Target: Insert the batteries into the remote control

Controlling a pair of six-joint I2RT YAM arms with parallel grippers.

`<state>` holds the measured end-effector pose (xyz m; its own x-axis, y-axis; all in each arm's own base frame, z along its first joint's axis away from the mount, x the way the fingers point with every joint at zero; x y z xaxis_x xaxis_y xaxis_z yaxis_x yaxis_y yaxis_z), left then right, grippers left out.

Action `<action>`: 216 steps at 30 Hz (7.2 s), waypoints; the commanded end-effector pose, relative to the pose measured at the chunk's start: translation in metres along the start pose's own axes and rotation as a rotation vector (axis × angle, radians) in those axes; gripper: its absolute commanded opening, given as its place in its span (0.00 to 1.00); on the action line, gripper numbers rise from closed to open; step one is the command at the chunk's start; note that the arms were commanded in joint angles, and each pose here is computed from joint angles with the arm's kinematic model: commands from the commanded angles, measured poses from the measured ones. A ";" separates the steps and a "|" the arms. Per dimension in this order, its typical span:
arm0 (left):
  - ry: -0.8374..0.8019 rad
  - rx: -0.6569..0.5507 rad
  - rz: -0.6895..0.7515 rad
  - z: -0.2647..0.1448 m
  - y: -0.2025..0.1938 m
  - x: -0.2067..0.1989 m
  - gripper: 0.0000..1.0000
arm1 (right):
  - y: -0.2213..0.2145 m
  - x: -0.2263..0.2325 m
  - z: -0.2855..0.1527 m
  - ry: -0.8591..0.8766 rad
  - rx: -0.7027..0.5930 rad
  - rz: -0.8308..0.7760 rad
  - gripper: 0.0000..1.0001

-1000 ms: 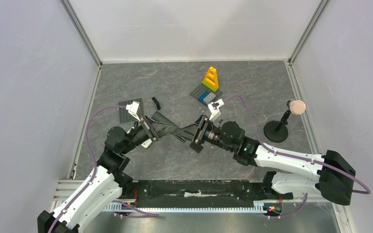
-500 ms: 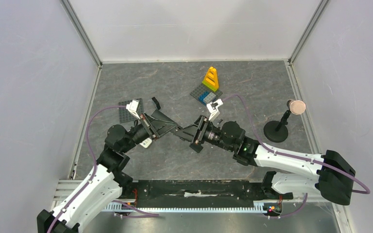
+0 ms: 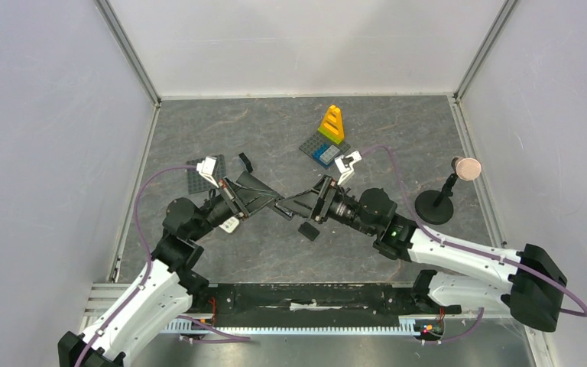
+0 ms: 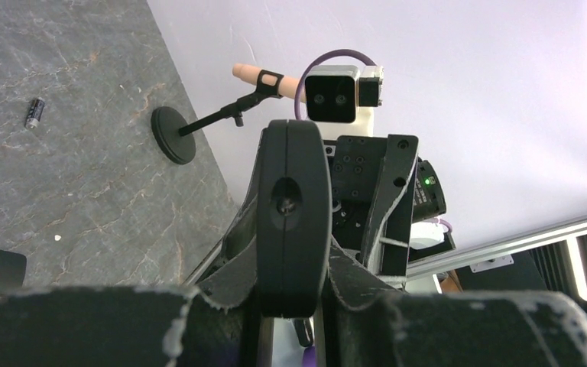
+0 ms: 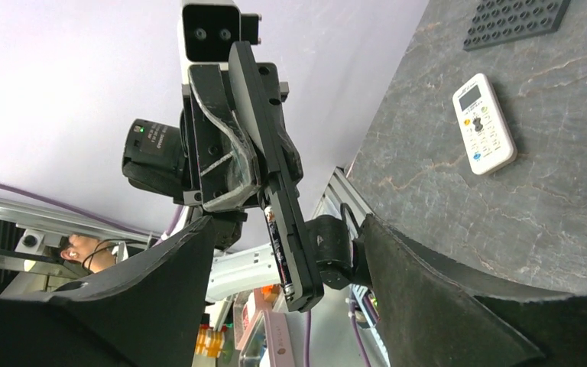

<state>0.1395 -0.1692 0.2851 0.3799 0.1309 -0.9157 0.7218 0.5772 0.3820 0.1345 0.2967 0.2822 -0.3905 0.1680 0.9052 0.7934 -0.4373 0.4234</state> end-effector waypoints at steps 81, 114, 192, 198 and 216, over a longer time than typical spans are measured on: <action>-0.245 -0.003 0.415 -0.020 -0.008 -0.018 0.02 | 0.017 0.015 -0.025 0.042 0.133 -0.550 0.63; 0.332 -0.111 0.207 -0.018 -0.007 0.086 0.02 | 0.102 -0.249 -0.019 -1.408 -0.093 -0.346 0.41; 0.058 0.243 -0.112 0.036 -0.033 0.086 0.02 | 0.001 -0.049 -0.021 -0.496 0.295 -0.872 0.03; 0.042 0.226 -0.102 0.036 -0.030 0.079 0.02 | -0.002 -0.051 -0.020 -0.503 0.332 -0.890 0.04; 0.059 0.230 -0.019 0.032 -0.031 0.081 0.02 | -0.005 -0.048 -0.012 -0.628 0.492 -0.858 0.07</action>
<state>0.1675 -0.2015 0.1909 0.2351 0.1846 -0.9543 0.8704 0.3970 0.2912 0.1454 0.2824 0.2356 -0.6982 0.7006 0.1470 0.5113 0.3443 0.7874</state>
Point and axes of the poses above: each gripper's point midway between its finger pads, its own z axis out along the fingers, its own x axis along the line the jaws close on, y = z × x, the point moved 7 cm from there along -z, back along the fingers
